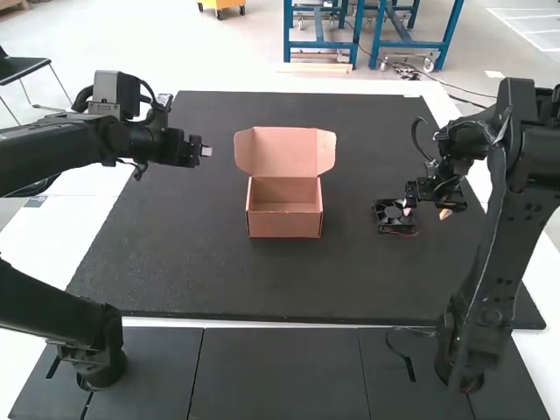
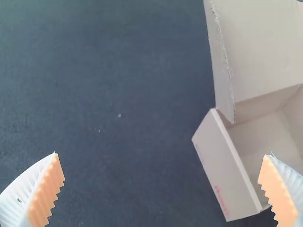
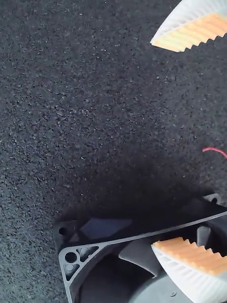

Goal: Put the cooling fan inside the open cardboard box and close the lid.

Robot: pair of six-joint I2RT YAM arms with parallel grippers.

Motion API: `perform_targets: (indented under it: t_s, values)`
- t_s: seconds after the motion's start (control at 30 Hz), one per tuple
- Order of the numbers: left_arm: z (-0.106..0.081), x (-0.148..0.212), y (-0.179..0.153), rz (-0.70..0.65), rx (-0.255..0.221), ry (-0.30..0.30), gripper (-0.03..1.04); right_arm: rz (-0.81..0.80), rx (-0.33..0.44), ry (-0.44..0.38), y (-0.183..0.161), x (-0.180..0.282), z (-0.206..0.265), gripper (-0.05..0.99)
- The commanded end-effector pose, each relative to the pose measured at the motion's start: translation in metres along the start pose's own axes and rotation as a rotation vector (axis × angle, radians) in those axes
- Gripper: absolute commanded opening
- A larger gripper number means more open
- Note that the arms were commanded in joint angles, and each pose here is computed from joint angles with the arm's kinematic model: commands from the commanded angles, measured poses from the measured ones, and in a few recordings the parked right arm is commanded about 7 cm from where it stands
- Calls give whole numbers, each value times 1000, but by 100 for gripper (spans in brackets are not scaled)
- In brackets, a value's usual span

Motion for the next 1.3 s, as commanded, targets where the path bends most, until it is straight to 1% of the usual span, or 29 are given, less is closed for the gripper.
perform_targets:
  t_s: [0.0, 0.23, 0.33, 0.4, 0.47, 0.53, 0.63, 0.77, 0.87, 0.93, 1.03, 1.1, 1.13, 1.27]
  values:
    - [-7, 8, 15, -34, -30, -74, 97, 0, -4, 0, 6, 0, 2, 90]
    - [-12, 9, 7, 9, -33, -110, 97, 31, -6, 4, 8, -4, 1, 90]
    - [-13, 10, 7, 12, -32, -111, 97, 39, -6, 5, 10, -4, 1, 88]
    - [-12, 11, 7, 10, -35, -112, 97, 42, -6, 5, 11, -6, 1, 84]
    - [-13, 12, 7, 10, -35, -112, 97, 42, -6, 5, 13, -6, 0, 83]
    - [-13, 13, 7, 9, -36, -113, 97, 51, -7, 8, 14, -7, 0, 80]
    - [-13, 15, 8, 4, -38, -111, 97, 51, -7, 13, 17, -8, 0, 69]
    - [-14, 15, 9, -1, -41, -111, 97, 48, -15, 31, 21, -8, 1, 50]
    - [-14, 16, 11, -7, -44, -110, 97, 37, -20, 59, 26, -8, 3, 30]
    - [-14, 16, 11, -9, -49, -111, 97, 34, -23, 72, 28, -8, 3, 18]
    - [-14, 16, 11, -10, -49, -111, 97, 23, -21, 85, 31, -5, 4, 12]
    - [-14, 16, 11, -10, -48, -110, 97, 19, -12, 98, 32, -5, 6, 1]
    - [-14, 16, 11, -10, -49, -111, 97, 19, -13, 98, 32, -5, 6, -2]
    - [-13, 15, 9, -3, -50, -111, 97, 32, -18, 103, 31, -3, 7, -2]
Point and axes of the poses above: each hand's point on the last joint's axis, 136 mm out from that joint toward the fingers, its own x axis back along the fingers, its own z axis along the line the jaws close on, y = z × x, the point moved 10 cm from there along x, back along the fingers, and after that the axes turned 1 degree about -x, right-handed, at the moved point
